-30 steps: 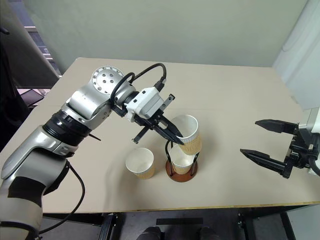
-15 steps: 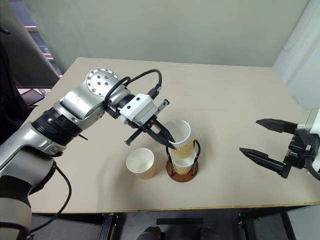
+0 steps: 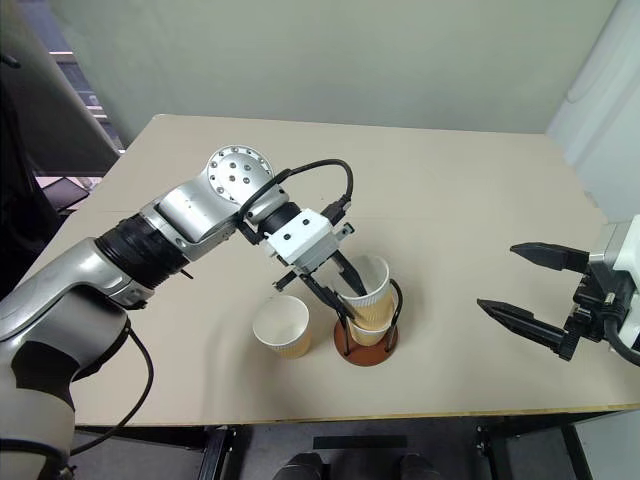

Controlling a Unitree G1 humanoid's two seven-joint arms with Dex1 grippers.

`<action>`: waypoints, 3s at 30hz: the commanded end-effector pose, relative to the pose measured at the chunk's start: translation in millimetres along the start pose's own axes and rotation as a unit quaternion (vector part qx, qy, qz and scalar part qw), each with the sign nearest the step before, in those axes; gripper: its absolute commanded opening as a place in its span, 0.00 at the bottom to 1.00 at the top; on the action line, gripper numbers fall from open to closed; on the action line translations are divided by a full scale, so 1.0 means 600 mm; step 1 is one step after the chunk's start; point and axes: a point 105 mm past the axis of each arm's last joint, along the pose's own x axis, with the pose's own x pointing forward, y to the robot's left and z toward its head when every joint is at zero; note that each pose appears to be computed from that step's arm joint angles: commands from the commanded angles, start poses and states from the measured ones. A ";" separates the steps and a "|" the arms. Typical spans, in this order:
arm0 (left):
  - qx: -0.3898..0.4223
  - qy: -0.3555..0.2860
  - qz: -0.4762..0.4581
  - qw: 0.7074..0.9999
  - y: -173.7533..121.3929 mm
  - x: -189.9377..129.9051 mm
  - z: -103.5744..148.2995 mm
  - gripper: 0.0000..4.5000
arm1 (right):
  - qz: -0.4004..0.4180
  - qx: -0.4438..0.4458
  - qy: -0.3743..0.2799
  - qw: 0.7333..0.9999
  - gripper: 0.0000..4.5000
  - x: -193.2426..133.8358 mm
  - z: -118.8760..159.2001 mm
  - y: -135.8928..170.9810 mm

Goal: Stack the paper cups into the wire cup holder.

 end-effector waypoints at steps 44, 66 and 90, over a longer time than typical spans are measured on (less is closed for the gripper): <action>-0.143 0.083 0.055 0.985 -0.096 -0.079 -0.077 0.94 | 0.028 -0.030 0.007 0.999 1.00 0.012 0.006 -0.017; -0.127 0.124 0.010 0.984 -0.101 -0.042 -0.098 0.43 | 0.030 -0.032 0.007 0.999 1.00 0.017 0.009 -0.015; 0.008 -0.158 0.176 0.972 0.042 -0.171 0.143 0.00 | 0.026 -0.047 0.003 0.999 1.00 0.026 0.010 -0.035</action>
